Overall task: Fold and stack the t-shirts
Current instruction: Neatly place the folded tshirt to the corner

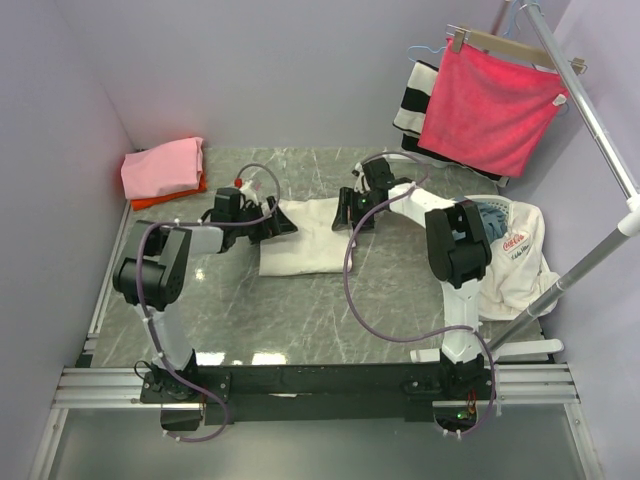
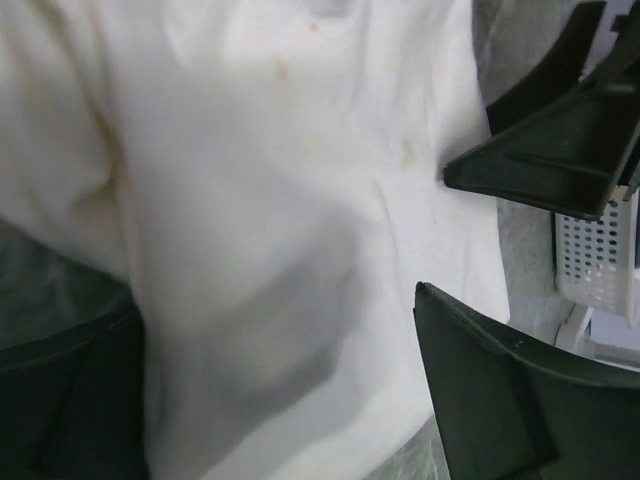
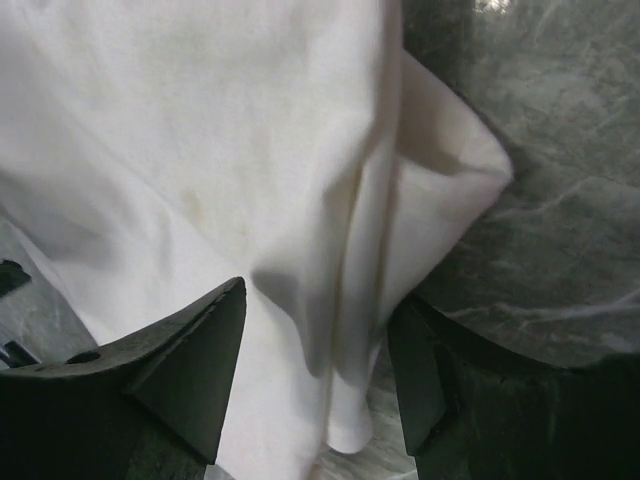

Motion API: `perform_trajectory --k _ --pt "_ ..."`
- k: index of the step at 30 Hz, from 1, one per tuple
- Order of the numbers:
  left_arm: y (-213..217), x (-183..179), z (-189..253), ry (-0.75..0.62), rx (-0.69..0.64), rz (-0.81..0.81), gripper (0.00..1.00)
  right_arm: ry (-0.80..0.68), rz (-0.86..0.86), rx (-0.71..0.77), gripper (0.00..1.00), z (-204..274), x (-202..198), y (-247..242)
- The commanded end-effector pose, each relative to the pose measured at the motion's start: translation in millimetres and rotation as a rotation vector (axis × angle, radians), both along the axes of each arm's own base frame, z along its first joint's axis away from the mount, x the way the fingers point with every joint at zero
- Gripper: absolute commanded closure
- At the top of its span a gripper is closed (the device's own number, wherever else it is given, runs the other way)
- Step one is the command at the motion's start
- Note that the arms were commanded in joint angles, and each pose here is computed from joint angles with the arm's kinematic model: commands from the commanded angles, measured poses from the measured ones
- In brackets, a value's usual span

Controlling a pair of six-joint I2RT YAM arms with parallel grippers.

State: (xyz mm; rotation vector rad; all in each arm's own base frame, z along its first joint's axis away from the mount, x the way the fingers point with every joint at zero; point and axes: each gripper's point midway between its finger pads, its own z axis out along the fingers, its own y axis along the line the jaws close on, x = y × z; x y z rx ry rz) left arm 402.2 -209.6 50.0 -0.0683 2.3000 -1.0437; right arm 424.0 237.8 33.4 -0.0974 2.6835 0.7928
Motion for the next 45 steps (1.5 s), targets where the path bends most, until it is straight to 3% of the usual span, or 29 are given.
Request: perform_trajectory --k 1,2,5,6,7,8,13,18,23,25,26,28,29,32,36,40,42,43,44,45 --pt "-29 -21 -30 0.143 -0.059 -0.085 0.10 0.000 0.040 0.021 0.35 3 2 8" --pt "-33 -21 -36 0.158 -0.065 -0.092 0.15 0.005 0.045 0.027 0.35 1 1 10" --pt "-44 -2 -25 0.129 -0.101 -0.109 0.44 0.027 0.058 0.048 0.35 -4 -2 15" --pt "-45 3 -22 0.121 -0.108 -0.108 0.77 0.030 0.063 0.052 0.35 -4 -3 16" --pt "-46 7 -20 0.117 -0.105 -0.105 0.94 0.032 0.066 0.057 0.35 -4 -3 17" --pt "-49 17 -13 0.101 -0.104 -0.108 0.99 0.030 0.063 0.056 0.35 -4 -4 16" --pt "-42 50 13 0.025 -0.023 -0.101 0.99 -0.014 0.030 0.006 0.34 3 1 6" --pt "-1 95 73 -0.098 0.068 -0.020 0.99 -0.065 -0.008 -0.047 0.33 18 1 -7" --pt "64 146 145 -0.280 0.205 0.091 0.99 -0.083 -0.009 -0.031 0.33 27 0 -6" --pt "98 161 141 -0.244 0.251 0.131 0.99 -0.075 -0.008 -0.019 0.33 26 -1 -4" --pt "110 179 176 -0.324 0.263 0.146 0.99 -0.073 -0.006 -0.017 0.33 24 -1 -3" --pt "149 195 164 -0.269 0.292 0.179 0.99 -0.062 -0.001 -0.012 0.33 22 -2 -1" --pt "162 208 202 -0.358 0.303 0.202 0.99 -0.059 0.000 -0.011 0.33 20 -1 -1" --pt "213 228 225 -0.429 0.322 0.269 0.99 -0.049 0.005 -0.002 0.32 16 0 1" --pt "282 227 216 -0.403 0.326 0.390 0.99 -0.028 0.020 -0.004 0.32 10 -1 4" --pt "338 208 162 -0.273 0.322 0.480 0.99 -0.016 0.024 -0.001 0.32 6 -1 5" --pt "354 205 145 -0.246 0.369 0.518 0.91 -0.012 0.031 -0.004 0.32 3 -2 7" --pt "360 200 132 -0.219 0.386 0.532 0.76 -0.005 0.038 -0.008 0.32 0 -3 9" --pt "371 200 129 -0.214 0.429 0.574 0.38 -0.003 0.044 -0.008 0.32 0 -5 10" --pt "378 198 129 -0.208 0.443 0.599 0.24 -0.004 0.049 -0.011 0.32 0 -6 11"
